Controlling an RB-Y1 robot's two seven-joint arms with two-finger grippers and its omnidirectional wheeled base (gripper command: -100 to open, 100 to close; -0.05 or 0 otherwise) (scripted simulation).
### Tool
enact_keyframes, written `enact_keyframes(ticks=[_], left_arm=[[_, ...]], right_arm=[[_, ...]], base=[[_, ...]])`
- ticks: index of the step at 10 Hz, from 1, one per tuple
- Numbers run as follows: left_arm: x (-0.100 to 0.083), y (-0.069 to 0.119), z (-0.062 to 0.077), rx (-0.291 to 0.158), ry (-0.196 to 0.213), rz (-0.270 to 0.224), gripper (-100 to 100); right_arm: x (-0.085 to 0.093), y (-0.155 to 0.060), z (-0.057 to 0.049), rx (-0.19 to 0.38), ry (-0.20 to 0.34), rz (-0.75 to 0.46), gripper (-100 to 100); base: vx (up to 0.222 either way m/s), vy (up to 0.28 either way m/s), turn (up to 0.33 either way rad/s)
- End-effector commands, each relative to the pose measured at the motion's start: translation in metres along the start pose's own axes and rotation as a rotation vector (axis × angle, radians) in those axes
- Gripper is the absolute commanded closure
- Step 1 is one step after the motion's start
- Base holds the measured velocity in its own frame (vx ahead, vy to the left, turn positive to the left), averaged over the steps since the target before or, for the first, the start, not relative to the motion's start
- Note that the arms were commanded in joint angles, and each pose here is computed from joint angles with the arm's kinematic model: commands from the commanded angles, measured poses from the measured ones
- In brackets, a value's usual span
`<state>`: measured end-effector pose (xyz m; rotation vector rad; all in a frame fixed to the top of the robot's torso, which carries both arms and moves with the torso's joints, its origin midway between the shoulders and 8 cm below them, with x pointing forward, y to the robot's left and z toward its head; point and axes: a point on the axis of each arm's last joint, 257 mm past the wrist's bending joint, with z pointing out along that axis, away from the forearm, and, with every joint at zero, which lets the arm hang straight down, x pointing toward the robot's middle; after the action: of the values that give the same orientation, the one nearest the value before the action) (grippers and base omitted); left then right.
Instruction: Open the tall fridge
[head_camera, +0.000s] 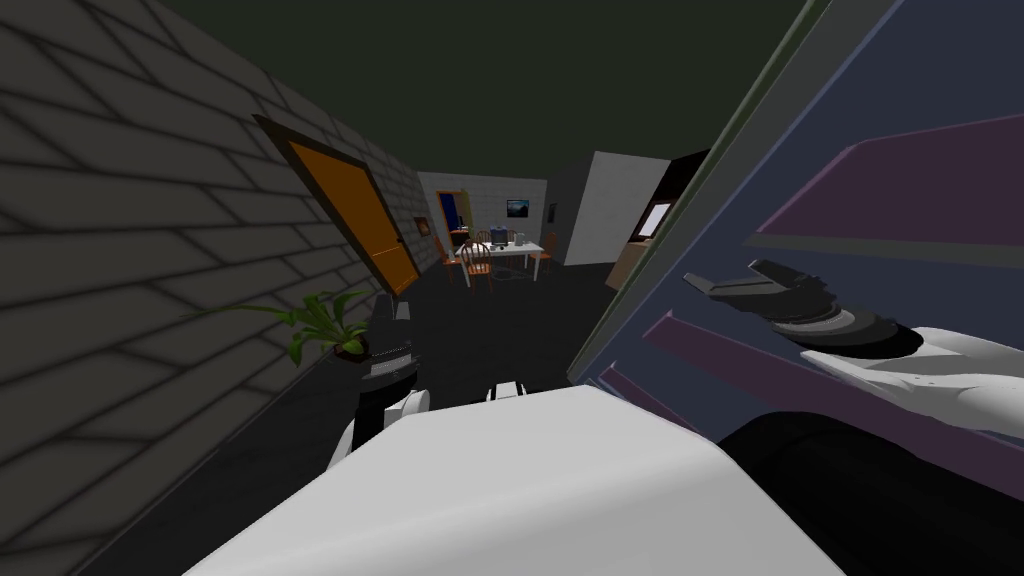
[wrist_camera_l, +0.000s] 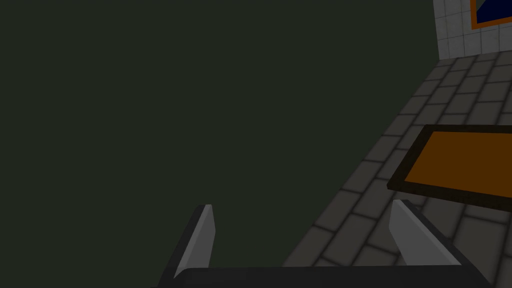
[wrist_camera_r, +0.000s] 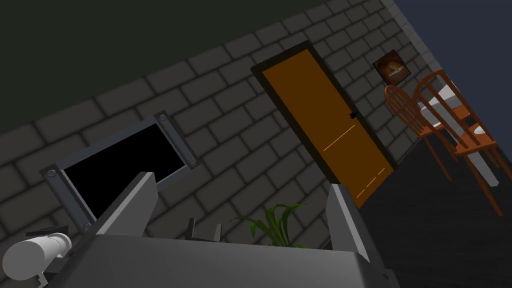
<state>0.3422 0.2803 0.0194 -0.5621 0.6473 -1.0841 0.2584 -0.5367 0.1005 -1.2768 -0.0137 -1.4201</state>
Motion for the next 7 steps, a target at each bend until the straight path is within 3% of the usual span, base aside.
enact_keyframes(ticks=[1,7], left_arm=[[0.0,0.0,0.0,0.0,0.0,0.0,0],[0.0,0.0,0.0,0.0,0.0,0.0,0]], right_arm=[[-0.016,0.001,0.025,-0.017,-0.146,0.058,-100],[-0.05,0.002,0.056,-0.056,-0.39,0.158,-100]], base=[[0.052,-0.149,0.029],[0.053,-0.119,0.024]])
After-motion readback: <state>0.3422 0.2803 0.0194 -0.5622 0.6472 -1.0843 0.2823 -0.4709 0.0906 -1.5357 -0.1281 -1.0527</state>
